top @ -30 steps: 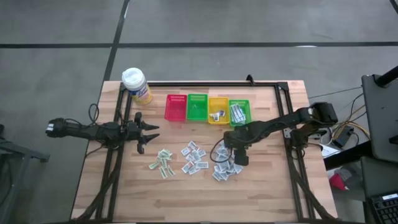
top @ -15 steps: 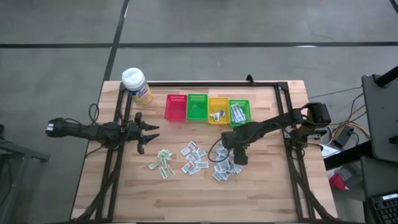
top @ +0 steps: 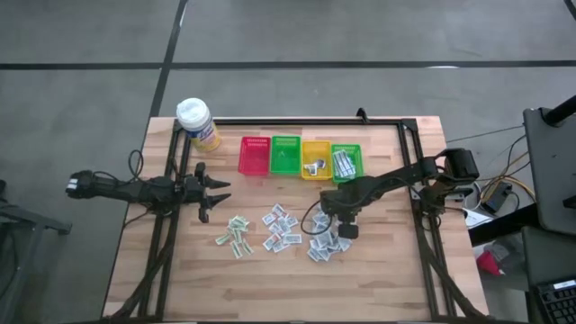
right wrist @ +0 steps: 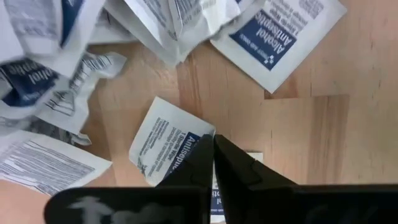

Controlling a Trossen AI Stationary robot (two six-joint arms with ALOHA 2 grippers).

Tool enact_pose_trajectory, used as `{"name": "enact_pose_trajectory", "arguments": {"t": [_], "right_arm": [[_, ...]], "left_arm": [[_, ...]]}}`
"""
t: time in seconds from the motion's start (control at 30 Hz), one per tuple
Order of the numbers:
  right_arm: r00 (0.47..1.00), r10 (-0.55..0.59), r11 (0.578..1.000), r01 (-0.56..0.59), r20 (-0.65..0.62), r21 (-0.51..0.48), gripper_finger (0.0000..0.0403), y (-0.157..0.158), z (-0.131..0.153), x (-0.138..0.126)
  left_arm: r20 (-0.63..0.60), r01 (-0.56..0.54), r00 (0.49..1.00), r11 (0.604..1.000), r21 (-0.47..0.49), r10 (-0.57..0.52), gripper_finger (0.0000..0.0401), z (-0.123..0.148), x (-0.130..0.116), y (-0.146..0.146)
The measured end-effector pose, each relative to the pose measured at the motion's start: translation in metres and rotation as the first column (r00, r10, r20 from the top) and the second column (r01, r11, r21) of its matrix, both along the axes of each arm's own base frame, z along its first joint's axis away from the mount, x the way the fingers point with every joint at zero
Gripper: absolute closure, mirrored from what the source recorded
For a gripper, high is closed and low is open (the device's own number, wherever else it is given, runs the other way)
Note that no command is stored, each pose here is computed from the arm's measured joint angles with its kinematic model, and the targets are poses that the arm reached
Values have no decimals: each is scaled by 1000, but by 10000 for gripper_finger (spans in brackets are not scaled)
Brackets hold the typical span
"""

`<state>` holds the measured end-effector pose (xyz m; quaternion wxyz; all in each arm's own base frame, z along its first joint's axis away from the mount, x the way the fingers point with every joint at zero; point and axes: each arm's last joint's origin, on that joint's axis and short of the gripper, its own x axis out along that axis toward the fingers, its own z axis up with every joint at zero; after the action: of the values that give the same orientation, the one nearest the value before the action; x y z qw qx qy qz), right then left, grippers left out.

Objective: Pick & Place First Aid Supplies
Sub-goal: Put the blue alcohol pad into the yellow bin

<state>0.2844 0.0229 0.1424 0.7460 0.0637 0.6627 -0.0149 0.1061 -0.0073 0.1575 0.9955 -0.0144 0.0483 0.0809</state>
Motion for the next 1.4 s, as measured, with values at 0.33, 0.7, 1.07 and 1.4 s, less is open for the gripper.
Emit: {"name": "enact_pose_trajectory", "arguments": {"t": [0.33,0.7,1.07,1.4], "right_arm": [[999,9,1000,-9,-50,-3,394,1,37,13],[981,187,982,-188,52,14,394,0,116,33],[922,207,925,-294,328,243,394,-25,162,46],[735,83,635,-560,673,533,394,-55,184,61]], "left_arm": [[0,0,1000,1000,0,0,243,0,0,0],[0,0,1000,1000,0,0,243,0,0,0],[0,0,1000,1000,0,0,243,0,0,0],[0,0,1000,1000,0,0,243,0,0,0]]}}
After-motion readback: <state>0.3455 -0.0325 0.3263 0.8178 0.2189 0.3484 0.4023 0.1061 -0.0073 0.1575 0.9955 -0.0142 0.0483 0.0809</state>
